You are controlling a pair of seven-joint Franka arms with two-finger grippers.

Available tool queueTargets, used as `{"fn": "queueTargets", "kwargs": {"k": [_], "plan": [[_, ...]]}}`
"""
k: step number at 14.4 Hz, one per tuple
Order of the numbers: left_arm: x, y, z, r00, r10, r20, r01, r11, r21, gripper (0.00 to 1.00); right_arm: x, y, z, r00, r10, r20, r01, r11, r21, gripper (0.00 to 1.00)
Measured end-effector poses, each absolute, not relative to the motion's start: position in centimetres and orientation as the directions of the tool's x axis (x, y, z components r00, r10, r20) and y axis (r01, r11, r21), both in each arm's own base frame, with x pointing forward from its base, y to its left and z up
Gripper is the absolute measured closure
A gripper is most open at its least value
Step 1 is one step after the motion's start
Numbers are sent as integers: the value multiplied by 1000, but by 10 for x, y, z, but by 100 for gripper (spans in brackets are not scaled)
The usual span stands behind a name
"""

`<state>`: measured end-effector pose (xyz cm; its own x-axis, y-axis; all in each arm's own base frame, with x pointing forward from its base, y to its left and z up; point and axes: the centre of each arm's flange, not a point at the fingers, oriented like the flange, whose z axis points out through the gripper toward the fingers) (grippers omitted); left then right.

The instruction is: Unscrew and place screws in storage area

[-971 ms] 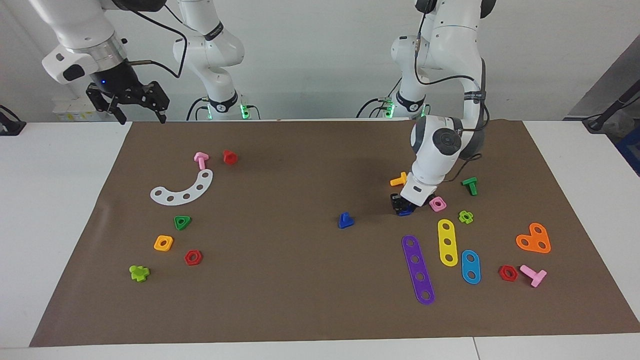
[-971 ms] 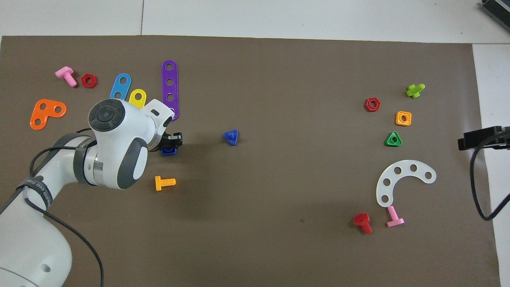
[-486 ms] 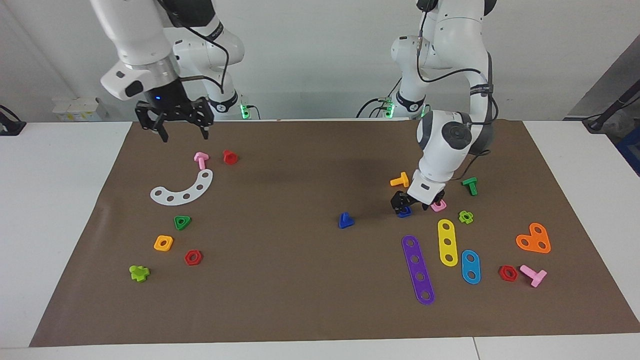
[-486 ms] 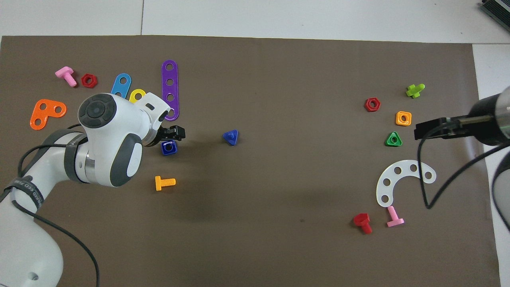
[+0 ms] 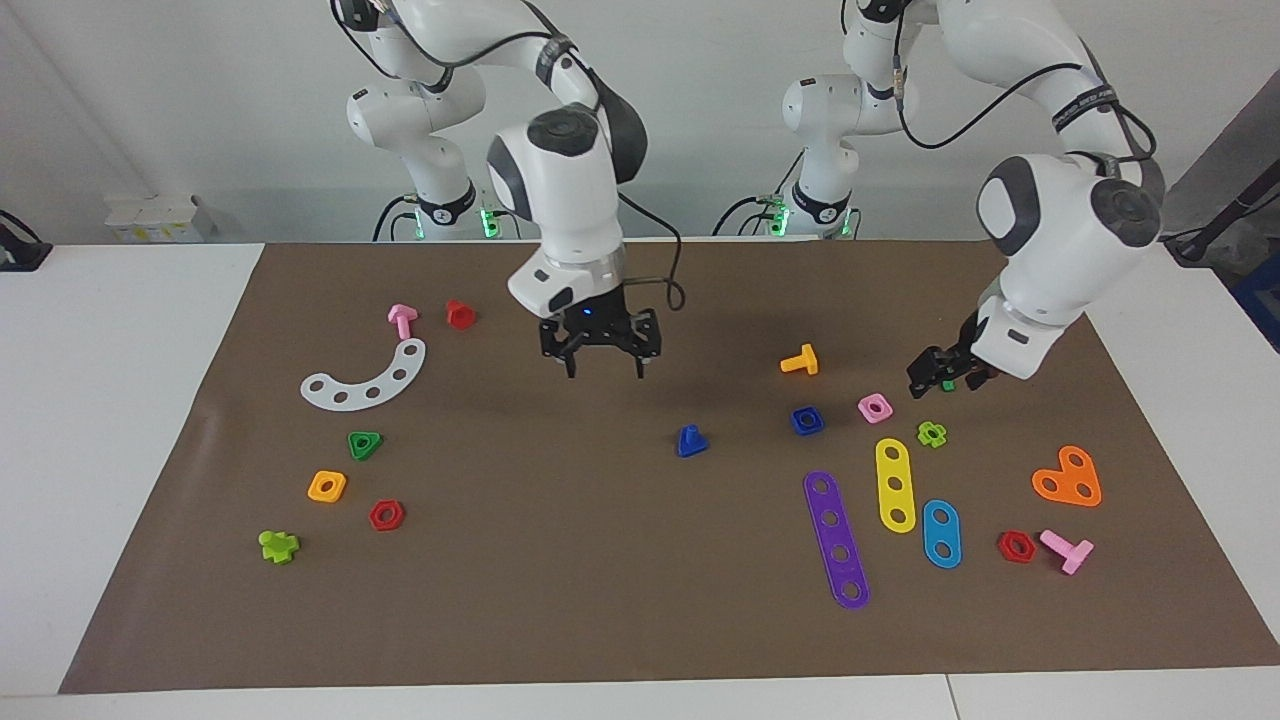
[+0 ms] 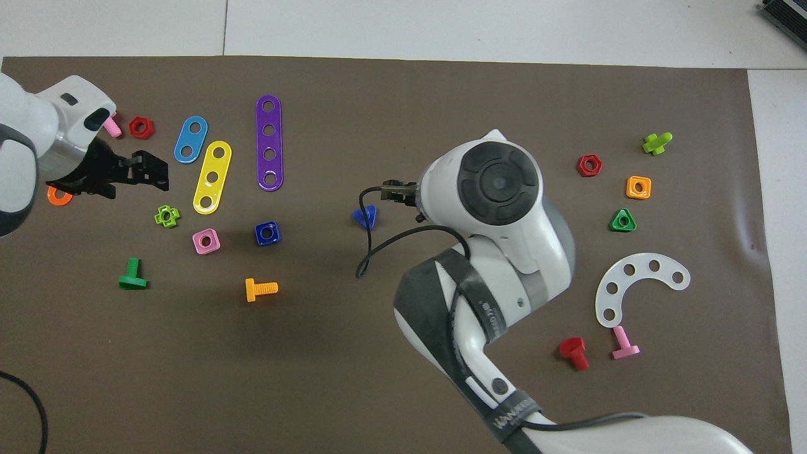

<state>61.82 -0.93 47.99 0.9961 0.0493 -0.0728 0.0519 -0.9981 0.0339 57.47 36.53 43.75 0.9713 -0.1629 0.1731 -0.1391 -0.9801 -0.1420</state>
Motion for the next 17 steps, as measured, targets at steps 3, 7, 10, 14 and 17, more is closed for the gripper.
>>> {"fn": "queueTargets", "kwargs": {"k": [3,7,10,14,17], "plan": [[615,6,517,994,13,-106,11,-1000,-20,7,574,426,377,978,-123,167,-99,-985,-141,0],[607,-6,561,991,-7,-137,-10,-1000,-22,7,582,455,319,983,-50,179,-33,-995,-96,2],[601,-13,582,990,-17,-143,-21,-1000,-21,6,582,454,315,984,-26,178,-11,-996,-87,21],[575,-26,634,995,-41,-87,-42,-999,-13,3,582,454,313,983,9,186,24,-996,-82,46],[556,-35,639,994,-57,-94,-58,-998,-16,0,580,453,308,983,14,184,29,-997,-76,50]]}}
